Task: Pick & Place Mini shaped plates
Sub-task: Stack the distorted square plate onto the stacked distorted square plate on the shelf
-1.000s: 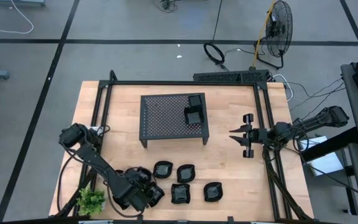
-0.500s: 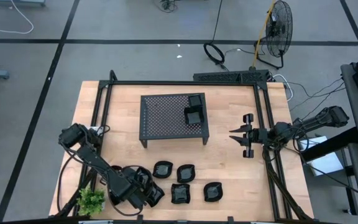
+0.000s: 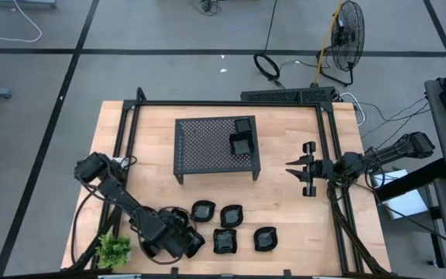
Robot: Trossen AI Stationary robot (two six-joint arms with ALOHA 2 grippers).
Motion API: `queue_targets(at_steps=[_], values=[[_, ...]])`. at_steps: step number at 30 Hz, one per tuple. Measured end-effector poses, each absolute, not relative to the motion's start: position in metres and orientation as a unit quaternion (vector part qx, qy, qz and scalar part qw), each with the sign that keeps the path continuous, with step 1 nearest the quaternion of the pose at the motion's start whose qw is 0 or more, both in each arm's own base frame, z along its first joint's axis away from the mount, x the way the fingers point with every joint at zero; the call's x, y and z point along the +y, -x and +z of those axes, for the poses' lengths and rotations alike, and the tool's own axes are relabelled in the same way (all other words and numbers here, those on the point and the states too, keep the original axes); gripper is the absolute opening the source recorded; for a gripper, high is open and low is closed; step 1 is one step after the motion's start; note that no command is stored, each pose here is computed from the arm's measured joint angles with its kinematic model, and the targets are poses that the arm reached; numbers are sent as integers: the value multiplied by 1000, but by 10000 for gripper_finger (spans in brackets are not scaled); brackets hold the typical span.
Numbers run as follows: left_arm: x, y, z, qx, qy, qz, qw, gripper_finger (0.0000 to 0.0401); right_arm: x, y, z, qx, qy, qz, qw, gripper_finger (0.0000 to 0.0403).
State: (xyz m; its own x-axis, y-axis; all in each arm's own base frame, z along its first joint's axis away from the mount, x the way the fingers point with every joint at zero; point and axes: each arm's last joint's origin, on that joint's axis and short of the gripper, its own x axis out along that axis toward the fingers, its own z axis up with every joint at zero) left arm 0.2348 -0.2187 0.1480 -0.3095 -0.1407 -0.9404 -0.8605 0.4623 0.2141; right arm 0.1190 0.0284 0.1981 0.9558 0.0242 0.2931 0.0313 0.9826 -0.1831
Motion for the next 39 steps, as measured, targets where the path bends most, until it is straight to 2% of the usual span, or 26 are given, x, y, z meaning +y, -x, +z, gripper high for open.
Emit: queue_targets(at_steps=[5,10,20,30,39], values=[[-212,-241,148,711,356,381,472,159,28,-119,198,-149,93,-2,984,75],[-210,-249,153,705,354,369,492,159,28,-119,198,-149,93,-2,984,75],[-206,-247,185,674,362,385,516,159,28,-119,197,-145,94,-1,985,75],[-223,-232,187,658,400,432,470,159,28,-119,197,-145,94,-1,985,75],[-233,-214,178,627,411,475,461,159,28,-119,197,-145,83,0,986,75]])
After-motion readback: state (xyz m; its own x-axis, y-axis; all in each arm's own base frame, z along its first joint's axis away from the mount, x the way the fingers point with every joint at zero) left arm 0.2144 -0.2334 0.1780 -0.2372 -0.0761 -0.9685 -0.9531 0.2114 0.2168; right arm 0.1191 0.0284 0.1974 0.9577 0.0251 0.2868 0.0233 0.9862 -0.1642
